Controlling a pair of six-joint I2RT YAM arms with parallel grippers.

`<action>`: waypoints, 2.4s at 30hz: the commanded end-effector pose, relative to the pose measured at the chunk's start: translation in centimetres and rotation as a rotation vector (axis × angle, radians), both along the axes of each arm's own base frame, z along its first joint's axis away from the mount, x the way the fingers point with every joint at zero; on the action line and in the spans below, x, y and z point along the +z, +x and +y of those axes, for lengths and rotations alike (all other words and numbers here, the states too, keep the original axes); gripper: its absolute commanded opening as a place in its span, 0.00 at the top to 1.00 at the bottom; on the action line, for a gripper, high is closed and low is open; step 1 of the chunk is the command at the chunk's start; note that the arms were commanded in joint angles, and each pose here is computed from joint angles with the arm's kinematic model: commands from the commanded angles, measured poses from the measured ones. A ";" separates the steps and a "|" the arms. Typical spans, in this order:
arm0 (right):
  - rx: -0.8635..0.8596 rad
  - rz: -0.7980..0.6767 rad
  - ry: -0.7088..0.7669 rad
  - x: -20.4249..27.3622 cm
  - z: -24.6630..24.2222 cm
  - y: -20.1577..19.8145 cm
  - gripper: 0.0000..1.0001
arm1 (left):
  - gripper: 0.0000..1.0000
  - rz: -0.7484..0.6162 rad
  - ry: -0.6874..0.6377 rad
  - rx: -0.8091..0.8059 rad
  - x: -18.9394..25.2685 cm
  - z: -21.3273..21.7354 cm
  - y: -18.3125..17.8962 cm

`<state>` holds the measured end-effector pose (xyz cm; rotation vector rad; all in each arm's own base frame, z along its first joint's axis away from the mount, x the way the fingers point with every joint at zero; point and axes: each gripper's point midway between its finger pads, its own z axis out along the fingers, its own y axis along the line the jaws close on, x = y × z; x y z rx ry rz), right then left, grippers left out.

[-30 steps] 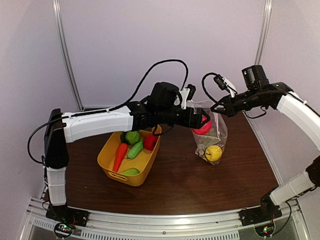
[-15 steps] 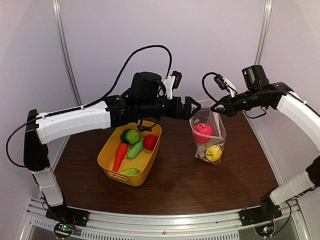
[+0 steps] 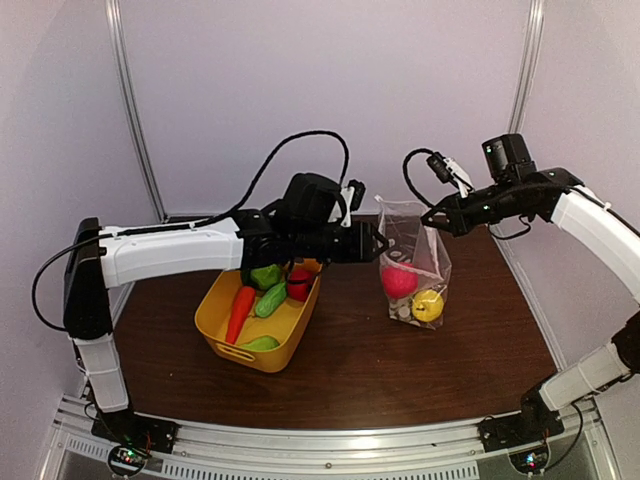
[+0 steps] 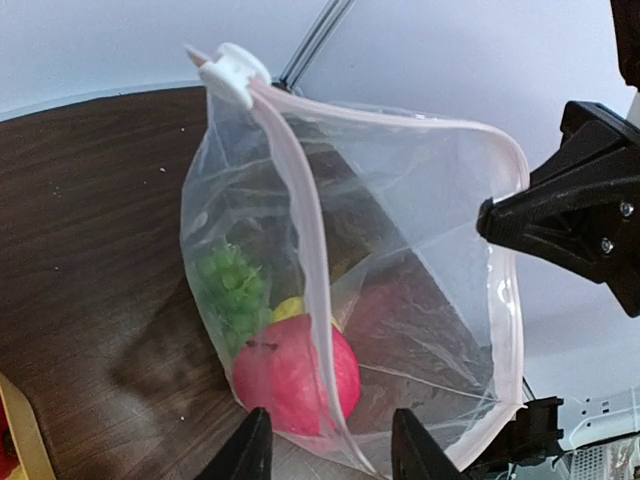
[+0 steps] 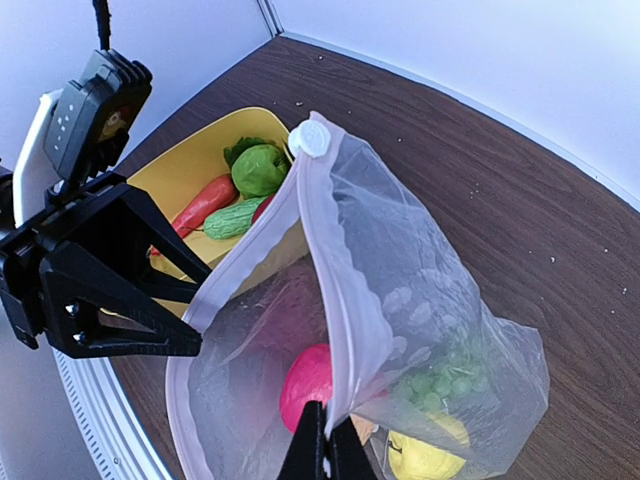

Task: Place the food in the zip-top bag and seal the zipper
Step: Adjust the zipper food storage bag at the center of the board.

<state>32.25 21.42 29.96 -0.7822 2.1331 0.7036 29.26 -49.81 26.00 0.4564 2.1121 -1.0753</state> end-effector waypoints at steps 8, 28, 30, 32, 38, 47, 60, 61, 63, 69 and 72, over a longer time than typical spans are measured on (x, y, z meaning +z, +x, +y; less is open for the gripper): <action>-0.065 -0.130 -0.133 3.9 -1.8 1.8 1.00 | 1.00 -0.092 -0.115 -0.086 6.6 -2.6 0.0; -0.224 -0.114 -0.228 3.6 -4.0 5.5 1.00 | 0.51 -0.267 -0.012 -0.044 6.5 0.5 2.6; -0.224 -0.093 -0.218 2.6 -3.8 5.4 1.00 | 0.45 -0.231 -0.009 -0.027 5.3 0.6 2.7; -0.232 -0.081 -0.200 1.8 -3.7 5.5 1.00 | 0.44 -0.148 -0.043 -0.004 3.6 0.4 2.7; -0.183 -0.008 -0.140 -0.5 -1.8 5.0 1.00 | 0.43 0.031 -0.163 -0.020 1.2 -2.4 1.6; -0.145 -0.006 -0.124 -0.2 -0.4 4.5 1.00 | 0.61 0.176 -0.106 0.053 -2.8 -3.2 2.1; -0.277 -0.240 -0.290 7.0 -3.7 7.7 1.00 | 1.00 -0.072 -0.256 -0.065 8.1 -5.5 3.1; -0.295 -0.265 -0.312 7.6 -4.2 8.1 1.00 | 1.00 -0.120 -0.260 -0.061 9.8 -5.4 3.2; -0.300 -0.257 -0.376 6.4 -4.9 8.1 1.00 | 1.00 -0.172 -0.217 0.015 11.0 -4.2 4.5; -0.255 -0.141 -0.397 2.8 -5.2 6.8 1.00 | 1.00 -0.114 -0.174 0.018 7.8 -3.3 5.7; -0.320 -0.217 -0.389 5.4 -6.2 7.1 1.00 | 1.00 -0.091 -0.158 0.013 6.4 -3.7 5.8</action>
